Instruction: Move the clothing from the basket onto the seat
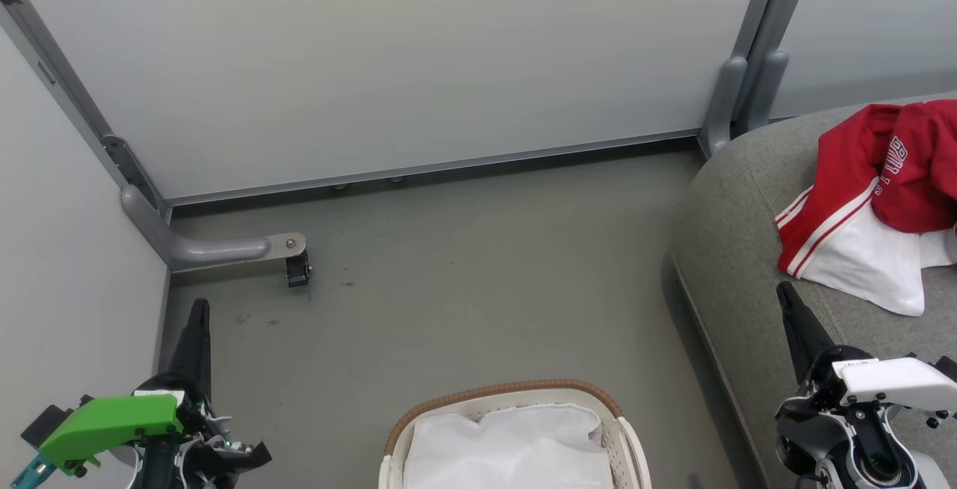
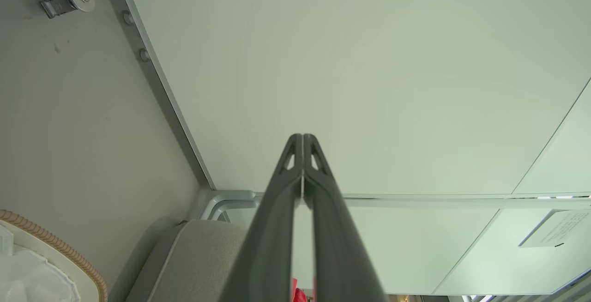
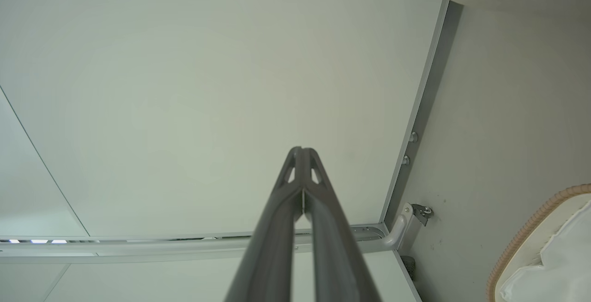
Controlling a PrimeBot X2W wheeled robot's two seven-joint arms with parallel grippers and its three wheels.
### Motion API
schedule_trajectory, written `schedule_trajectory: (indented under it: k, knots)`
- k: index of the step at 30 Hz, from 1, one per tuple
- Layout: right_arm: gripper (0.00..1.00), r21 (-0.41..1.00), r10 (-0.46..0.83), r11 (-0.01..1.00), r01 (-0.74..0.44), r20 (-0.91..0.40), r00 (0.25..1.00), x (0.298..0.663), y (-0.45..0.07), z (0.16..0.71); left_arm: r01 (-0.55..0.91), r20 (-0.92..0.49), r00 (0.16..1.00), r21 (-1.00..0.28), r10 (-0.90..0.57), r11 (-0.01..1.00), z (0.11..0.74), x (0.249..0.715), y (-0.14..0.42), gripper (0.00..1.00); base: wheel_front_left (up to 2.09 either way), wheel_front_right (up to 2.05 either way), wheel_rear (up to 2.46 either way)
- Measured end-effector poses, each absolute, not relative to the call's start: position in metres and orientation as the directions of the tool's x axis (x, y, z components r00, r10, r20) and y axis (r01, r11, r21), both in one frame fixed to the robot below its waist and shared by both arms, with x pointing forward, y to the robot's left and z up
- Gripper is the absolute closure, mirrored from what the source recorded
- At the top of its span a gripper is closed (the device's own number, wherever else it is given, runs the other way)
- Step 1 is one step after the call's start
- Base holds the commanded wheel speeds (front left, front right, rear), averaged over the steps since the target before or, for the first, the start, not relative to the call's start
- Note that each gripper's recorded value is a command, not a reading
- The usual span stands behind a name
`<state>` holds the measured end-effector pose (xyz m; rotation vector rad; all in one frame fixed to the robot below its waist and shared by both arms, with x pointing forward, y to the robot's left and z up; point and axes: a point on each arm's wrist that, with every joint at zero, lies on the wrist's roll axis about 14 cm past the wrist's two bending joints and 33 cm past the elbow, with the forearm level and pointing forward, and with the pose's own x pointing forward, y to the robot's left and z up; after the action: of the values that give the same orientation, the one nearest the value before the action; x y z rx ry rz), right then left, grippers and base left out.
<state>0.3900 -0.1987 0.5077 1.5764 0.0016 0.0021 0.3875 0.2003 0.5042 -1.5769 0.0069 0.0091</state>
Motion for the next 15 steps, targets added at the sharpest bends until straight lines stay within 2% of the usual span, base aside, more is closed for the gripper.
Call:
schedule_trajectory:
  k: [15]
  knots:
    - [1.00, 1.000, 0.002, -0.006, 0.000, 0.000, 1.000, 0.3900, -0.1987, 0.5076, -0.010, -0.010, 1.000, -1.000, 0.001, -0.006, 0.5042, 0.3875, 0.2003, 1.00, 0.00, 0.00, 0.00]
